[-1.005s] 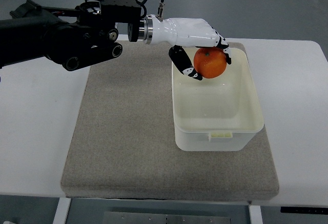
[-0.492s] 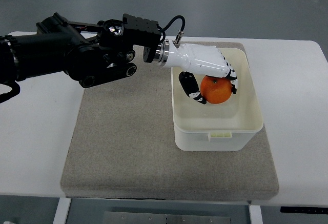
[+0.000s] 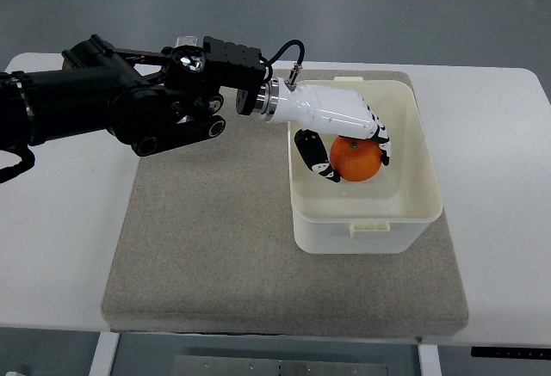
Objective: Put orange in box with left hand
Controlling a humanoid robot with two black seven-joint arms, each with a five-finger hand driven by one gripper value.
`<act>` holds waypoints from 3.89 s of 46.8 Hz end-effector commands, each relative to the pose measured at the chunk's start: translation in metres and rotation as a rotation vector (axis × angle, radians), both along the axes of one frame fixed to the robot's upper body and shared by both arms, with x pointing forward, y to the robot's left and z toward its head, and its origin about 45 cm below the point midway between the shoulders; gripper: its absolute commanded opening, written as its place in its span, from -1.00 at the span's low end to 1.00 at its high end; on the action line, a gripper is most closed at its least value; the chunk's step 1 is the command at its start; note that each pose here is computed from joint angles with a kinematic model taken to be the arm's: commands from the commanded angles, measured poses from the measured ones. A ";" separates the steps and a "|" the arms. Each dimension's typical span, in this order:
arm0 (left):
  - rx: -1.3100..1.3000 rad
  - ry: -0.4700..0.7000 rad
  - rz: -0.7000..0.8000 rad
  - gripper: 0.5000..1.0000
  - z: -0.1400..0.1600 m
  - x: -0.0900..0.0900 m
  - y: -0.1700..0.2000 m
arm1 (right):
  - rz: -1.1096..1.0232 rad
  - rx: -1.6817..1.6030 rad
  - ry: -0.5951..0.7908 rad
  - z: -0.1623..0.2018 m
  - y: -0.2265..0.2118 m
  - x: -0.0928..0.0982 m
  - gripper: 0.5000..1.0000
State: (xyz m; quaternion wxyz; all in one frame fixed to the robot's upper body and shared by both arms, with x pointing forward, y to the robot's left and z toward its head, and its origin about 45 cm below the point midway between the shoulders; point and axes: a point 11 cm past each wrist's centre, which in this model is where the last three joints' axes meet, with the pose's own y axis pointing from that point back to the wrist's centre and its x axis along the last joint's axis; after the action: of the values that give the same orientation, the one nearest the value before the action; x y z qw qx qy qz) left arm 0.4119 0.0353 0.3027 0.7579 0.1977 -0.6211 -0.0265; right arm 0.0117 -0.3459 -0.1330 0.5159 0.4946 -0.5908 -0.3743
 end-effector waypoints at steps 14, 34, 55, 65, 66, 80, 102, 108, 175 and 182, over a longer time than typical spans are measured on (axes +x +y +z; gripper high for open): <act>-0.014 0.035 0.015 0.83 -0.007 -0.001 0.002 | -0.001 0.000 0.000 0.000 0.000 0.000 0.70; -0.113 0.011 0.036 0.83 0.020 0.006 -0.002 | -0.001 0.001 0.000 0.000 0.000 0.000 0.70; -0.173 -0.127 0.330 0.83 0.060 0.081 0.070 | 0.000 0.001 -0.001 0.000 0.000 0.001 0.70; -0.209 -0.158 0.503 0.83 0.068 0.107 0.125 | -0.001 0.000 0.000 0.000 0.000 0.000 0.70; -0.214 -0.159 0.523 0.83 0.068 0.109 0.130 | 0.000 0.000 -0.001 0.000 0.000 0.001 0.70; -0.384 -0.097 0.830 0.86 0.039 0.125 0.213 | -0.001 0.000 0.000 0.000 0.000 0.000 0.70; -0.907 0.149 1.182 0.95 -0.009 0.117 0.276 | -0.001 0.000 0.000 0.000 0.000 0.000 0.70; -1.140 0.349 1.233 0.95 -0.015 0.116 0.285 | 0.001 0.000 0.001 0.000 0.000 0.000 0.70; -1.858 0.966 1.210 0.96 -0.083 0.092 0.288 | 0.000 0.000 -0.001 0.000 0.000 0.001 0.70; -1.861 0.965 1.209 0.96 -0.082 0.093 0.287 | 0.000 0.000 -0.001 0.000 0.000 0.001 0.70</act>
State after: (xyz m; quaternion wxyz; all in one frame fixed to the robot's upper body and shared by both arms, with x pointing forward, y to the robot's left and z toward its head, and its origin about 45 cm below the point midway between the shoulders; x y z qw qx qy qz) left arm 0.5044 0.3222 0.2196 0.6542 -0.1939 0.1375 0.7180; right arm 0.0120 -0.3459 -0.1329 0.5155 0.4948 -0.5912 -0.3741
